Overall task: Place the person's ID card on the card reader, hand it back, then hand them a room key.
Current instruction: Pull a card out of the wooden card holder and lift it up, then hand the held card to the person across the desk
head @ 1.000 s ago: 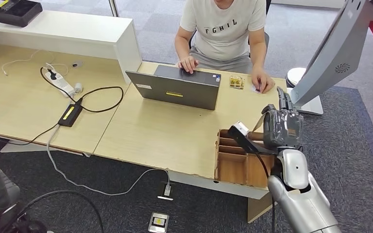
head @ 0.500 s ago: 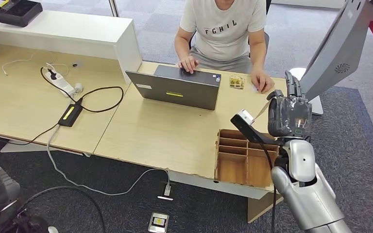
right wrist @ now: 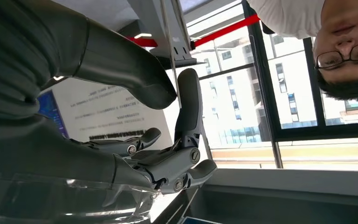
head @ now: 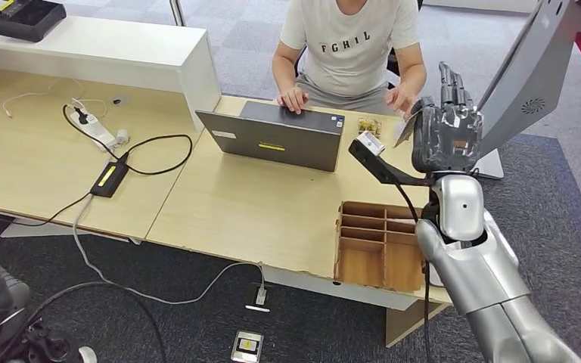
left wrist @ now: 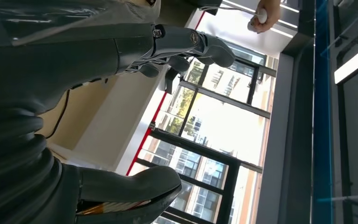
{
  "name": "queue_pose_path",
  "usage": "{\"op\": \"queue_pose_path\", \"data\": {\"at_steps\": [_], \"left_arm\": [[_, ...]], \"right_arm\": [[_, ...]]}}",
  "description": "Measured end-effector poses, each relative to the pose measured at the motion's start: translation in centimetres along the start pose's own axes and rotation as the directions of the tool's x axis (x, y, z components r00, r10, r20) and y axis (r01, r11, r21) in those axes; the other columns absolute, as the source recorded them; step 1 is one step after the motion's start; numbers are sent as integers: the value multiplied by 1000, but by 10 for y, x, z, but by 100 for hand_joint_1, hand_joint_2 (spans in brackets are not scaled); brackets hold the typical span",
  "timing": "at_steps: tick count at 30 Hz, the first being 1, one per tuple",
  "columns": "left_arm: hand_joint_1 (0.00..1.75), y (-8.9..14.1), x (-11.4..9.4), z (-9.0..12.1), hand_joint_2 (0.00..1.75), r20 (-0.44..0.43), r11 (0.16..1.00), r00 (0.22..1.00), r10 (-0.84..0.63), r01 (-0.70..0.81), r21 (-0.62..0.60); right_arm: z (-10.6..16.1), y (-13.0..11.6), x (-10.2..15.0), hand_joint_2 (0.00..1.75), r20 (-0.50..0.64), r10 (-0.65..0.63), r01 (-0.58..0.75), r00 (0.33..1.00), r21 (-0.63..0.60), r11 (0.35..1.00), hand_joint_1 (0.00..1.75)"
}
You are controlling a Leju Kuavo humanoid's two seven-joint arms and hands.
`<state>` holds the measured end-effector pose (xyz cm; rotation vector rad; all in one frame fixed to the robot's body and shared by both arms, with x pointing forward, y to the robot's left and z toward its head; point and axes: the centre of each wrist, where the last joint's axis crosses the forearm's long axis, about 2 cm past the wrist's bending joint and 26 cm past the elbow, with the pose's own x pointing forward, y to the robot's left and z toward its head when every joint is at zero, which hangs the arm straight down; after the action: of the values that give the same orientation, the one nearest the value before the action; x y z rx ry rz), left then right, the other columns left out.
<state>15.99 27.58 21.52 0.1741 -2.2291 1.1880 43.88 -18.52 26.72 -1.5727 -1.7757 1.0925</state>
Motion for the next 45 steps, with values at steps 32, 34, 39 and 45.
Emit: {"op": "queue_pose_path", "data": {"at_steps": [32, 34, 39, 45], "left_arm": [[0, -4, 10, -3, 175, -28, 995, 1000, -14, 11, -94], [0, -3, 11, -2, 175, -31, 995, 999, -15, 12, -101], [0, -4, 12, -3, 175, -37, 993, 999, -4, 0, -114], [0, -4, 12, -3, 175, -44, 991, 999, 16, -21, -132]], "right_arm": [[-39, -1, 29, 175, 36, 171, -174, 985, 116, 978, 175], [-38, 1, 28, 175, 36, 175, -178, 984, 125, 976, 175], [-36, 5, 25, 175, 36, 188, -191, 982, 149, 970, 89], [-33, 10, 20, 175, 29, 197, -199, 980, 166, 966, 0]]}}
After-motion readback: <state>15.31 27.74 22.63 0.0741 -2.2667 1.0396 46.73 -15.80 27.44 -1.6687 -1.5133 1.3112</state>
